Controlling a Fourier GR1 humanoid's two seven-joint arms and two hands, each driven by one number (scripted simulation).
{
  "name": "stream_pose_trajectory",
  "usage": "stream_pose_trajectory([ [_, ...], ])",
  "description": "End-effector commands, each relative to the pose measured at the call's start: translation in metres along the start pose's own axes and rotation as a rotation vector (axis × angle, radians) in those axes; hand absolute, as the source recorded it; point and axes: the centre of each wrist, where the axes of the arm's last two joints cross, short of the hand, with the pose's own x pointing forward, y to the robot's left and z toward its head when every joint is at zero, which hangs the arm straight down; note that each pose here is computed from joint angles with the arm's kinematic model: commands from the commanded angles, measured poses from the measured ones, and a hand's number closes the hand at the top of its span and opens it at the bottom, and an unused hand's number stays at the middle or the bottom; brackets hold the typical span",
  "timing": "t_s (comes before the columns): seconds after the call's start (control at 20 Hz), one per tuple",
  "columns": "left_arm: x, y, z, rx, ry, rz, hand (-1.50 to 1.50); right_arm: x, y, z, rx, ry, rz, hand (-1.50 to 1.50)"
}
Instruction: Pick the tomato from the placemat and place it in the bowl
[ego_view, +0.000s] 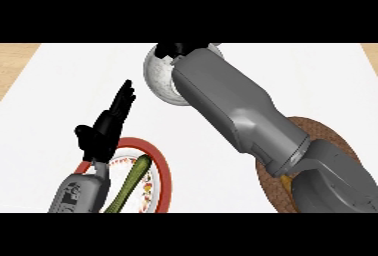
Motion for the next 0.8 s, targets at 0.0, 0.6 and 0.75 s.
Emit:
stream_pose_trajectory([
  [0.0,0.005,0.014,0.003,0.017,0.012,0.021,0.0,-0.024,0.017,-0.006,0.038,0.07,0.021,1.5],
  [0.6,-0.001,0.002,0.009,0.019,0.008,-0.001,0.0,-0.065,0.044,0.009,0.262,0.077,-0.305,-1.5],
  [0.75,-0.005,0.003,0.011,0.007,0.005,0.017,0.0,-0.069,0.044,0.005,0.167,0.019,-0.401,-1.5],
])
